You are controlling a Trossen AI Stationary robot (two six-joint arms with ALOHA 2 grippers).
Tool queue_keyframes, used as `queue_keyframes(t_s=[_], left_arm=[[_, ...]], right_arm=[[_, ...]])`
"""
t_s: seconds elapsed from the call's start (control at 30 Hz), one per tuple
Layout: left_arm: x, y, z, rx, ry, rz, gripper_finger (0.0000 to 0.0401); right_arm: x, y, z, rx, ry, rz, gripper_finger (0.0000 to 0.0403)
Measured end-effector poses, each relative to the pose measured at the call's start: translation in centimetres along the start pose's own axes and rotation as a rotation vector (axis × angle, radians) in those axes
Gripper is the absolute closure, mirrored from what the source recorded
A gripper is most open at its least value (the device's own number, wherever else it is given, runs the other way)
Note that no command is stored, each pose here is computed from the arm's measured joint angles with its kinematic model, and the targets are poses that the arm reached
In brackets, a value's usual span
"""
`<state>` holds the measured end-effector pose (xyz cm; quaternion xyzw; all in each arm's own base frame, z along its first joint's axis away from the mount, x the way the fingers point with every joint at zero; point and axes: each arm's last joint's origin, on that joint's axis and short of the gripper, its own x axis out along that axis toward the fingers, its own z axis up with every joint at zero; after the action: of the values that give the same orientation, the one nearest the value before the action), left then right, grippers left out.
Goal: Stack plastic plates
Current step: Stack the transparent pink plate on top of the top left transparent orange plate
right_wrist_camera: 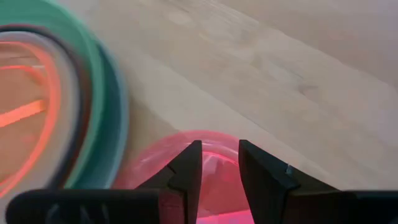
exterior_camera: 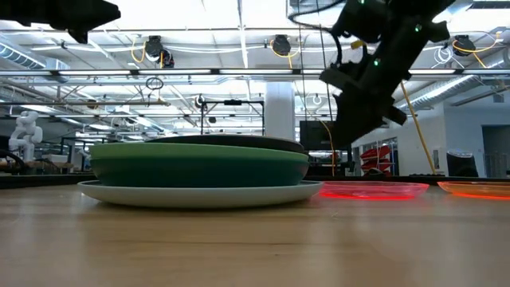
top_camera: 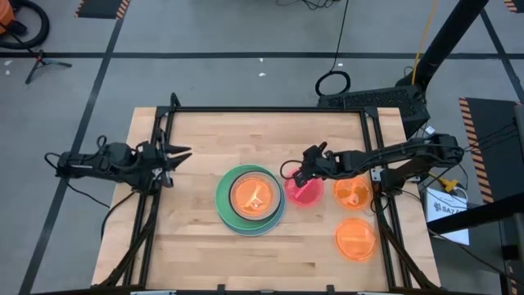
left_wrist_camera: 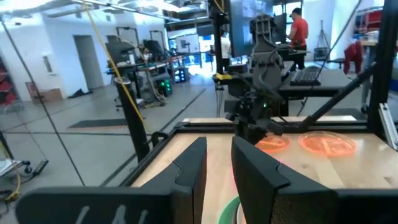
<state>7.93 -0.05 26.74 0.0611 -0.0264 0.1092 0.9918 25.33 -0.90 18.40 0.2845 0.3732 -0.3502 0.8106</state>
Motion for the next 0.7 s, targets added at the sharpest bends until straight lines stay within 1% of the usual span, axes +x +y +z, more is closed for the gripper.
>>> queue_keyframes(t_s=[0.1, 0.17, 0.27, 0.37, 0.4, 0.43, 0.47, 0.53, 0.7], left_arm=[[0.1, 0.1, -0.1, -0.011, 0.008, 0.010, 0.0318], [0.1, 0.1, -0.2, -0.011, 0.018, 0.009, 0.0318], [0.1, 0.0, -0.3, -0.010, 0.028, 0.008, 0.0318], [0.1, 0.0, -0.3, -0.011, 0.028, 0.008, 0.0318], [0.1, 0.0, -0.3, -0.011, 0.029, 0.008, 0.0318], [0.1, 0.0, -0.3, -0.011, 0.028, 0.008, 0.0318], [0.1, 0.0, -0.3, -0.011, 0.028, 0.008, 0.0318], [0.1, 0.0, -0.3, -0.011, 0.028, 0.008, 0.0318], [0.1, 0.0, -0.3, -0.011, 0.029, 0.007, 0.0318]], right_arm=[[0.2, -0.6, -0.4, 0.022, 0.024, -0.033, 0.0305], [0.3, -0.7, -0.5, -0.017, 0.036, -0.046, 0.0305], [0.2, -0.8, -0.8, -0.164, 0.068, -0.043, 0.0305], [0.1, -0.5, -1.3, -0.411, 0.152, 0.047, 0.0305], [0.1, -0.4, -1.3, -0.476, 0.161, 0.070, 0.0305], [0.1, -0.4, -1.4, -0.512, 0.161, 0.086, 0.0305], [0.1, -0.3, -1.3, -0.531, 0.152, 0.089, 0.0305], [0.1, -0.3, -1.1, -0.530, 0.125, 0.073, 0.0305], [0.1, -0.3, -0.9, -0.478, 0.084, 0.042, 0.0305]])
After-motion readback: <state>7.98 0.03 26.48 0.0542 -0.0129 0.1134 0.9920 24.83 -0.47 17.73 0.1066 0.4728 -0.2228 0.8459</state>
